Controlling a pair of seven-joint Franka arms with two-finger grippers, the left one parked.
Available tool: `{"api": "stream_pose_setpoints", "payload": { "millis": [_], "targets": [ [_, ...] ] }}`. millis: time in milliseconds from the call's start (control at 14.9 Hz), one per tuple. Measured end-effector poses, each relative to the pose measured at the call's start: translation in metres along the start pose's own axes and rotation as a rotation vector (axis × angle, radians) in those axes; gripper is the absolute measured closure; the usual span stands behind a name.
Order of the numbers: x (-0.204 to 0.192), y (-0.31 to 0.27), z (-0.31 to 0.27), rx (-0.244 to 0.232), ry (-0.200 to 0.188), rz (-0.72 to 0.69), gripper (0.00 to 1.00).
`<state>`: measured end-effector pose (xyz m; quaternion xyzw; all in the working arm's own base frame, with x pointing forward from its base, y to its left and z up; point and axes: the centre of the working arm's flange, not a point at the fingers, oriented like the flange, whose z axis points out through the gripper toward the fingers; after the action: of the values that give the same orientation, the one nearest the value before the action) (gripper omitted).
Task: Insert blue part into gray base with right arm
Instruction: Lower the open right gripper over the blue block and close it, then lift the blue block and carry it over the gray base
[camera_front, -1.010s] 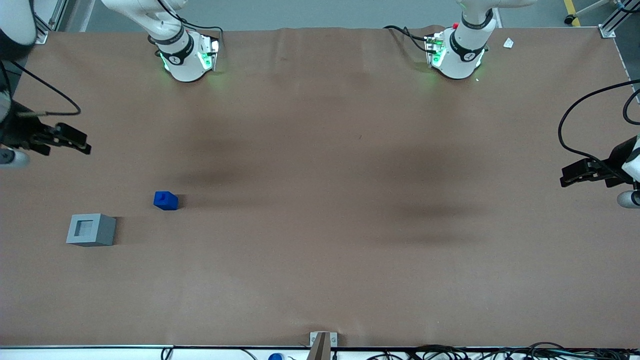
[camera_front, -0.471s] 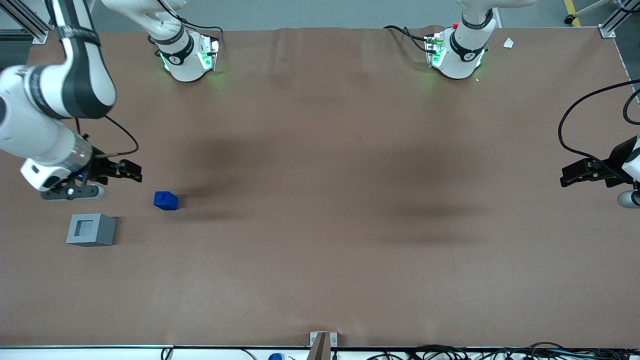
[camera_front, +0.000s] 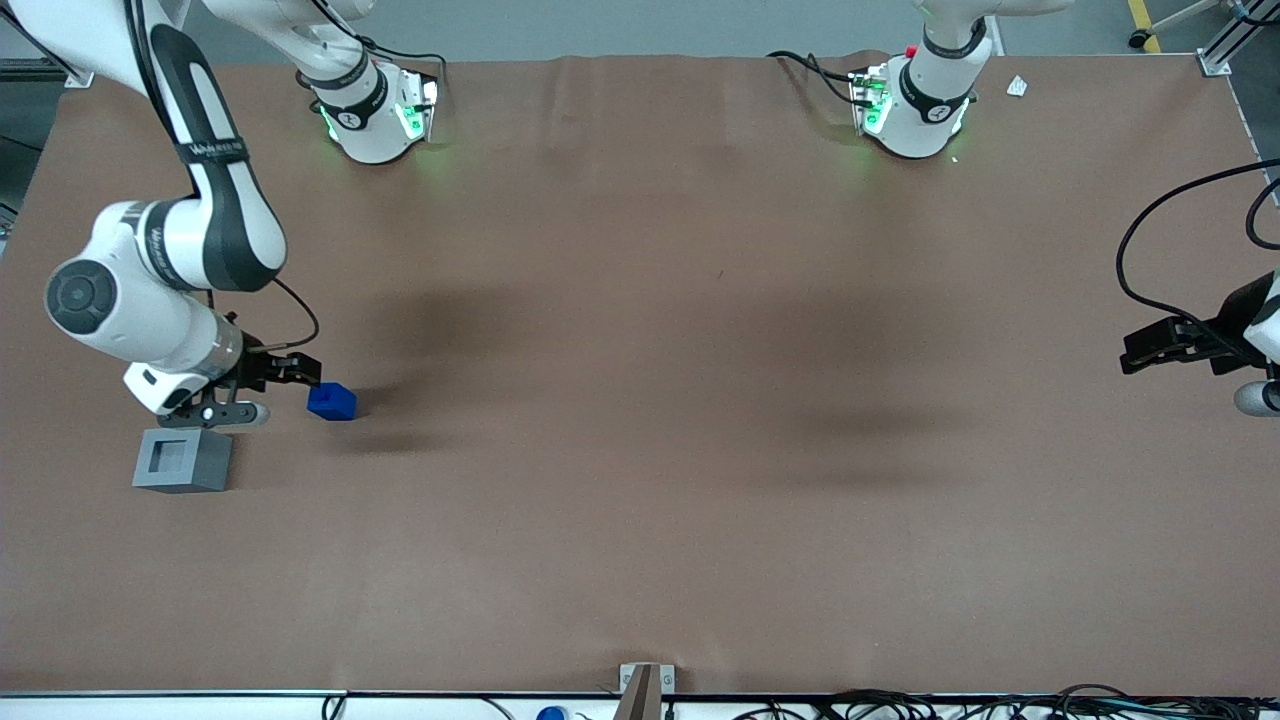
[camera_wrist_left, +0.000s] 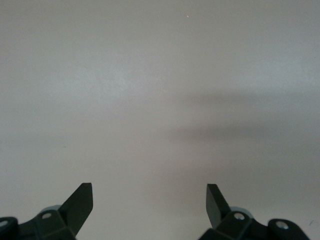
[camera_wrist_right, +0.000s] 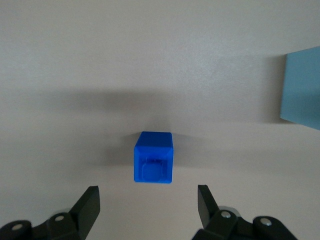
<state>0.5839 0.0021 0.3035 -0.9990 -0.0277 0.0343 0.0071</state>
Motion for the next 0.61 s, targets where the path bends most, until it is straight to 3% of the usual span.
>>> {"api": "stream_pose_setpoints", "payload": {
  "millis": [606],
  "targets": [
    [0.001, -0.002, 0.072, -0.003, -0.038, -0.005, 0.28]
  ]
}}
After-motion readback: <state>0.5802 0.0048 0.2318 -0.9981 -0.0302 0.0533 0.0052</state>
